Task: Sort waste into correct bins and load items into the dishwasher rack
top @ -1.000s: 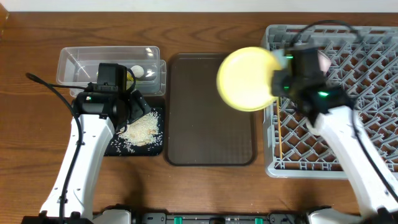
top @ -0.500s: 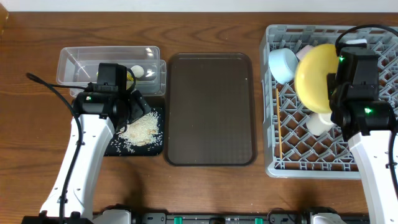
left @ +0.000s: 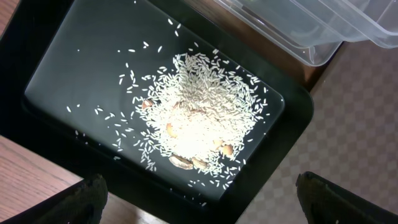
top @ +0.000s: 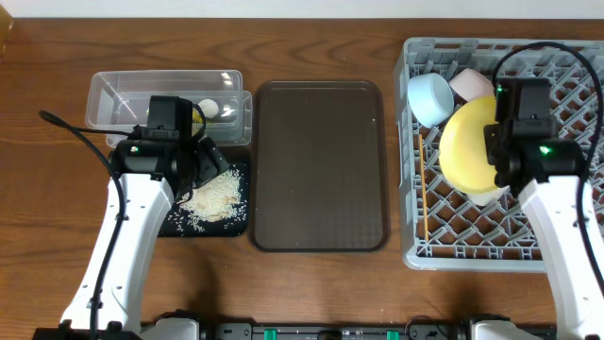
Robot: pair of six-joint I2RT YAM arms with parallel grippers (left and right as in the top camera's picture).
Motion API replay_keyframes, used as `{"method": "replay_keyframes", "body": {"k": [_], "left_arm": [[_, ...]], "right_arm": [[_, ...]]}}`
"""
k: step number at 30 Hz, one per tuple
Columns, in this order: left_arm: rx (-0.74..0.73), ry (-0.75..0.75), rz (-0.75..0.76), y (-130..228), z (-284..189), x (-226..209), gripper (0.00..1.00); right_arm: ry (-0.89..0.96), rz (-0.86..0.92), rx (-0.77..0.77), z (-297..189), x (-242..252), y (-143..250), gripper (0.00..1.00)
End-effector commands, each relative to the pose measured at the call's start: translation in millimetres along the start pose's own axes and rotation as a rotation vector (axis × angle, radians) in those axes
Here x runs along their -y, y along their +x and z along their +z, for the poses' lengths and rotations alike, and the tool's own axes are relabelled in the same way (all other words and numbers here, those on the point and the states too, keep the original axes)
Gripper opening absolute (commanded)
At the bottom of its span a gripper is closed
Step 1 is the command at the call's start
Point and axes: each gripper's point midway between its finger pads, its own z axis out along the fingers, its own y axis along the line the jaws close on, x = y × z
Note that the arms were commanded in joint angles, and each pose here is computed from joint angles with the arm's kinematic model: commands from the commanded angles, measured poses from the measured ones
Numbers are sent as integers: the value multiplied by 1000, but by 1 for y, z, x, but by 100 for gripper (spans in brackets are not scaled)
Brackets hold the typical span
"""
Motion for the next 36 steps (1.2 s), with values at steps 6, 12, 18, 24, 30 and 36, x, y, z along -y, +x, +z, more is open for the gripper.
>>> {"method": "replay_keyframes", "body": {"k": [6,12,18,24,30,36], "left_arm": [[18,-9,-10,-4,-3,-3,100],[22,-5,-9,-5,-3,-2,99],[51,153,213,-14,-15,34,99],[131,208,340,-31,-38,57,99],[-5,195,420,4,-35,51,99],[-85,114,410,25,-34,26,99]], "right_arm": [[-168,160,10,2,-40,-8,37],[-307,243,113,-13,-53,-33,56],[-464,355,171,-25,-47,-45,70],[-672,385,162,-31,-48,-39,84],[-639,450,-35,-19,-40,6,90],[-577,468,-144,-20,-34,35,90]]}}
